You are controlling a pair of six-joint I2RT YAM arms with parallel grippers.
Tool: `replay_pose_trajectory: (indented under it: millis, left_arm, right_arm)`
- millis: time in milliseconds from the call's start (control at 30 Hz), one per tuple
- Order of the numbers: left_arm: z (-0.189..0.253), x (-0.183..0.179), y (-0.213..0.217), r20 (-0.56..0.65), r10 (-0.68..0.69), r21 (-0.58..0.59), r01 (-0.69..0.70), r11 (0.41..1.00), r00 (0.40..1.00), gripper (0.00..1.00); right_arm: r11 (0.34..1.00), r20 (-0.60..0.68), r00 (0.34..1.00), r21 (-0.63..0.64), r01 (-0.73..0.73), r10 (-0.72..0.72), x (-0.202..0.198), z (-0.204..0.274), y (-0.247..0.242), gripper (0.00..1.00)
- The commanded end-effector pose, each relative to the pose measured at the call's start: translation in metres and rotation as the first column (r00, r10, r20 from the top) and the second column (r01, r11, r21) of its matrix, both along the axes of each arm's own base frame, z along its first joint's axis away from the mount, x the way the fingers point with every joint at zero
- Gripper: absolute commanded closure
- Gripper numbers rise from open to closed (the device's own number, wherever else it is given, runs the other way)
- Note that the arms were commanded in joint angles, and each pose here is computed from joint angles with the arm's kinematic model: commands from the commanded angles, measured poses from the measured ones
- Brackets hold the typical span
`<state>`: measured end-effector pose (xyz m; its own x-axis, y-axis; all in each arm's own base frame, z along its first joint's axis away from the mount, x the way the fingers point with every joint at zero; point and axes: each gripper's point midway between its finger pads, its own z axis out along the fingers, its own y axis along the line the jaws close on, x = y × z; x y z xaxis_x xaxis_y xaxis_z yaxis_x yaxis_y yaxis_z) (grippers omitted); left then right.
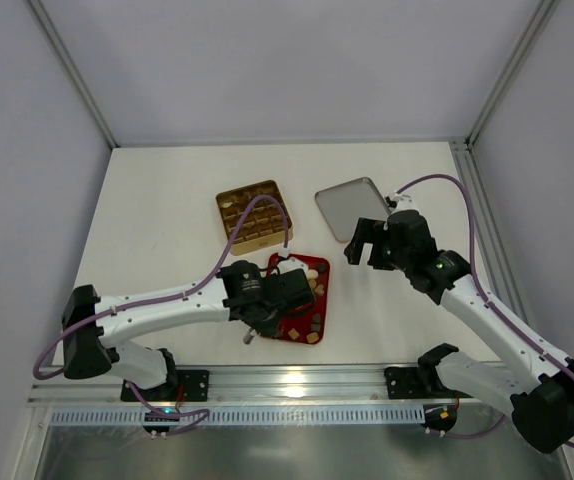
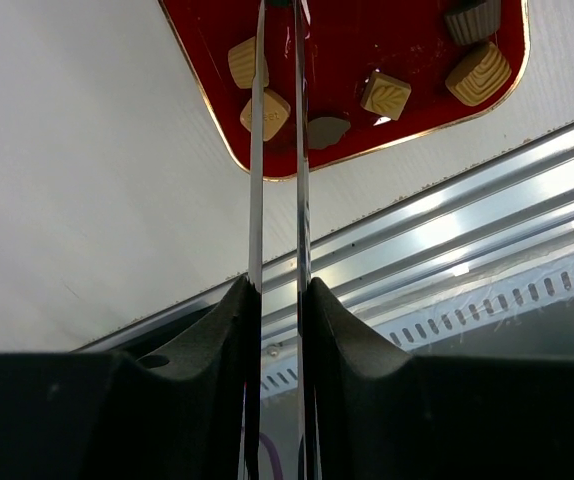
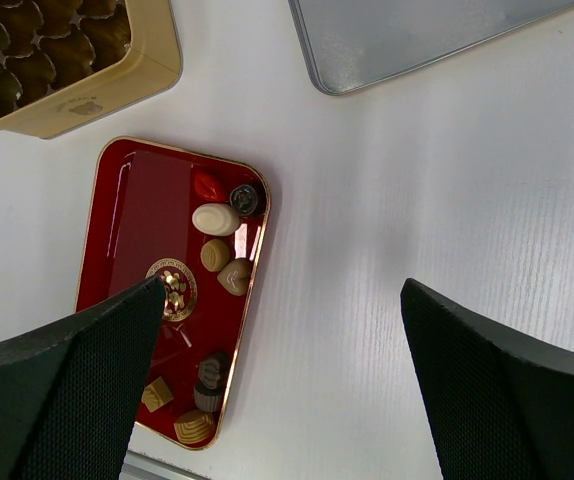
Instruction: Pack the chocolate
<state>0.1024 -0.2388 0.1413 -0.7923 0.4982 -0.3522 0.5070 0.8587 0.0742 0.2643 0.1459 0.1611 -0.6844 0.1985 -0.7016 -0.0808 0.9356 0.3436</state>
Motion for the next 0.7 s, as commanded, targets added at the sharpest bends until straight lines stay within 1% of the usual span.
replay_pose_trajectory:
  millis: [0, 433, 667]
  left_arm:
    - [0.016, 0.006, -0.003, 0.05, 0.006, -0.04, -0.004, 0.999, 0.999, 0.74]
    - [0.031, 0.015, -0.005, 0.067, 0.005, -0.085, 0.001, 0.996, 0.998, 0.73]
    - [0.044, 0.03, -0.003, 0.087, 0.021, -0.116, -0.01, 0.993, 0.996, 0.73]
  right_arm:
    - [1.0, 0.044, 0.999, 0.02, 0.009, -0.01, 0.005, 0.01, 0.002, 0.0]
    - [1.0, 0.044, 0.999, 0.02, 0.011, -0.012, 0.004, 0.01, 0.001, 0.0]
    - [1.0, 0.049, 0.999, 0.024, 0.011, -0.013, 0.005, 0.012, 0.001, 0.0]
